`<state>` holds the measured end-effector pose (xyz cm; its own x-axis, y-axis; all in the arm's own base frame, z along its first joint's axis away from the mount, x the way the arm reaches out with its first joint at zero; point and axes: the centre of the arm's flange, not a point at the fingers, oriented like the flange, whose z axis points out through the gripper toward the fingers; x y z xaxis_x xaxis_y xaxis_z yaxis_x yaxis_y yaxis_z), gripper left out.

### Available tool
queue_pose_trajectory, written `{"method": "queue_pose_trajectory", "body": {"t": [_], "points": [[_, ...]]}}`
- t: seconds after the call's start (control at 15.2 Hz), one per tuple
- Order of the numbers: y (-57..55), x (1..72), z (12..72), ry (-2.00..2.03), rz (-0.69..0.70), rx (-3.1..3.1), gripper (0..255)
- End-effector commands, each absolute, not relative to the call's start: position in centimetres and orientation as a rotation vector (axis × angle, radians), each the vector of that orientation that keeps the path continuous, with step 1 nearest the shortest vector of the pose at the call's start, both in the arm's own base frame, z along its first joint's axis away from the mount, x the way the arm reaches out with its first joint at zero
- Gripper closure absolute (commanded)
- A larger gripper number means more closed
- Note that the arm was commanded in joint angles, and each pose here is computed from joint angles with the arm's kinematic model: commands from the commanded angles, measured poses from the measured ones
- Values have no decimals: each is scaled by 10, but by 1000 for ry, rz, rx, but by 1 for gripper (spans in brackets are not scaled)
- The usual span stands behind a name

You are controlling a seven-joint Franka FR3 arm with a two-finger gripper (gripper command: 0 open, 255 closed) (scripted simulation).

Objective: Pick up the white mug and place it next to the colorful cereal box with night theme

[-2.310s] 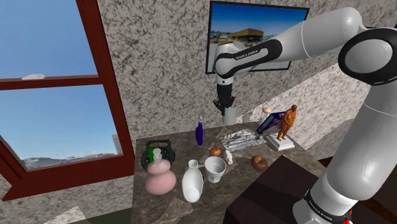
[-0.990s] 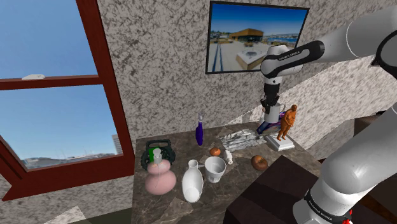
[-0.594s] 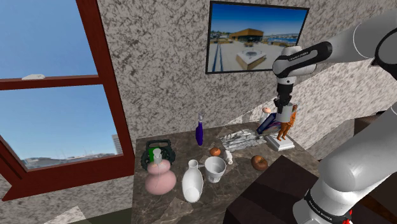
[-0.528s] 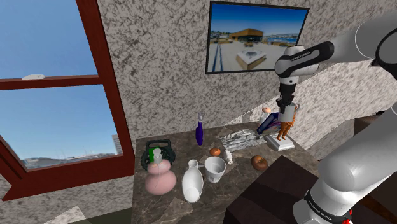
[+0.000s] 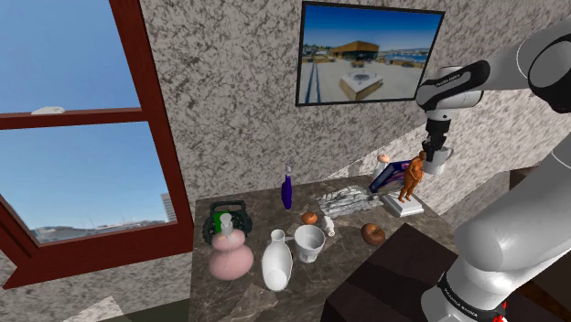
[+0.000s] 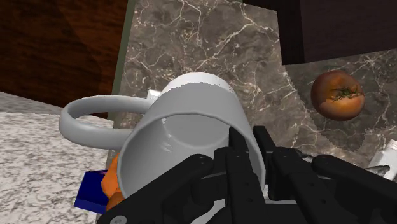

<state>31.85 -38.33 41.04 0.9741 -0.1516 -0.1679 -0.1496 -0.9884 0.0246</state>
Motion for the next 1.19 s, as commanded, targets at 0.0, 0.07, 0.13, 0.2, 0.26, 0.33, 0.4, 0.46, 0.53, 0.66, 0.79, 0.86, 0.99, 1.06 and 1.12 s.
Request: {"method": "queue_pose_trajectory", "body": {"t": [0.0,0.07,0.13,0.2,0.26,0.33,0.4,0.46,0.53,0.66,0.79,0.86,0.99,1.06,1.12], "points": [[-405,304,410,-235,-266,3109,255],[-405,304,405,-235,-266,3109,255],[-405,304,400,-235,-266,3109,255],[-405,304,395,-235,-266,3109,255],[-405,304,389,-235,-266,3109,255],[-405,304,384,-235,-266,3109,255],[-405,304,379,-235,-266,3109,255],[-405,304,373,-235,-266,3109,255],[-405,304,368,-235,-266,3109,255],[-405,304,358,-235,-266,3109,255],[-405,304,347,-235,-266,3109,255],[-405,304,342,-235,-266,3109,255],[-405,304,331,-235,-266,3109,255],[-405,304,326,-235,-266,3109,255],[-405,304,321,-235,-266,3109,255]]}}
